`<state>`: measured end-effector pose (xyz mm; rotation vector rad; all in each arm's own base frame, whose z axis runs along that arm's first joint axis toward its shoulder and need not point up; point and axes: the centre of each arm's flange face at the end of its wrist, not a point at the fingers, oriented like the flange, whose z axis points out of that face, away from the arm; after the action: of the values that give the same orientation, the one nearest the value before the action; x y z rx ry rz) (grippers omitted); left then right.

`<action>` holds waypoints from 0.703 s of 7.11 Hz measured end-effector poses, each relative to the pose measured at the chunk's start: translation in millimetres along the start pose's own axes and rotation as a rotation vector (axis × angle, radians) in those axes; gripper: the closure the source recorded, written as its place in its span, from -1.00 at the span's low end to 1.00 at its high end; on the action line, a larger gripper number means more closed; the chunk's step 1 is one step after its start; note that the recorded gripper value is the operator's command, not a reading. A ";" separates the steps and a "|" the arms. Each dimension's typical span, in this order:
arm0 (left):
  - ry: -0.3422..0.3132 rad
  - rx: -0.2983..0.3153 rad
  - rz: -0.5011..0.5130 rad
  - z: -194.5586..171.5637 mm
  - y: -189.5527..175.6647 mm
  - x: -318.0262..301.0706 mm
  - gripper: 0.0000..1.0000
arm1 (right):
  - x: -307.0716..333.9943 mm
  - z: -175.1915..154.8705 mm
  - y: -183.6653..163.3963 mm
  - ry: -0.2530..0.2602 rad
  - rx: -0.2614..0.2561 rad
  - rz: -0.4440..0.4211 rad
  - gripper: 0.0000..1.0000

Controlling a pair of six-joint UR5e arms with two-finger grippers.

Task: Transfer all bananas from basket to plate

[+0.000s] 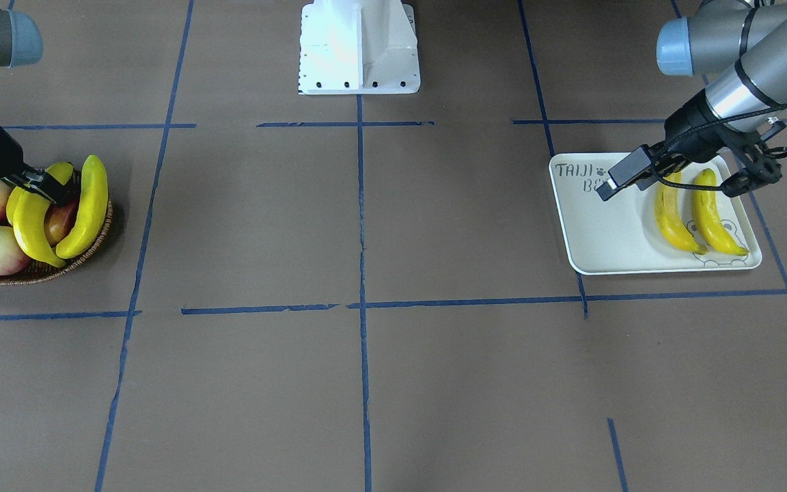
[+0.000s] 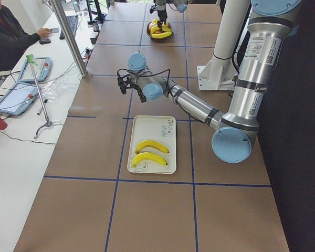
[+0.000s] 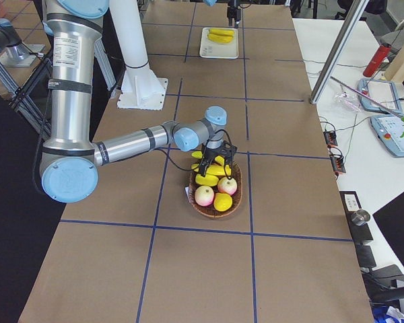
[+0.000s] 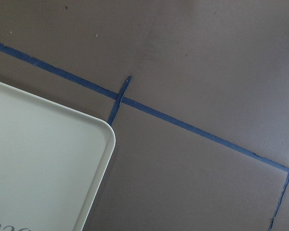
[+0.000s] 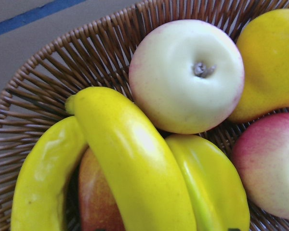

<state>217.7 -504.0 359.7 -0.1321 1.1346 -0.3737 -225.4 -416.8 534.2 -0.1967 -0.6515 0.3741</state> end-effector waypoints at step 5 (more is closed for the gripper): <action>0.000 -0.001 0.001 1.9 -2.0 3.5 -1.00 | 5.8 -12.2 5.7 -0.054 0.031 -0.036 0.98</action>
<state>220.2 -507.2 358.0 -0.1324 1.1348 -0.3724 -215.1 -410.0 526.3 -0.1453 -0.7013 0.3563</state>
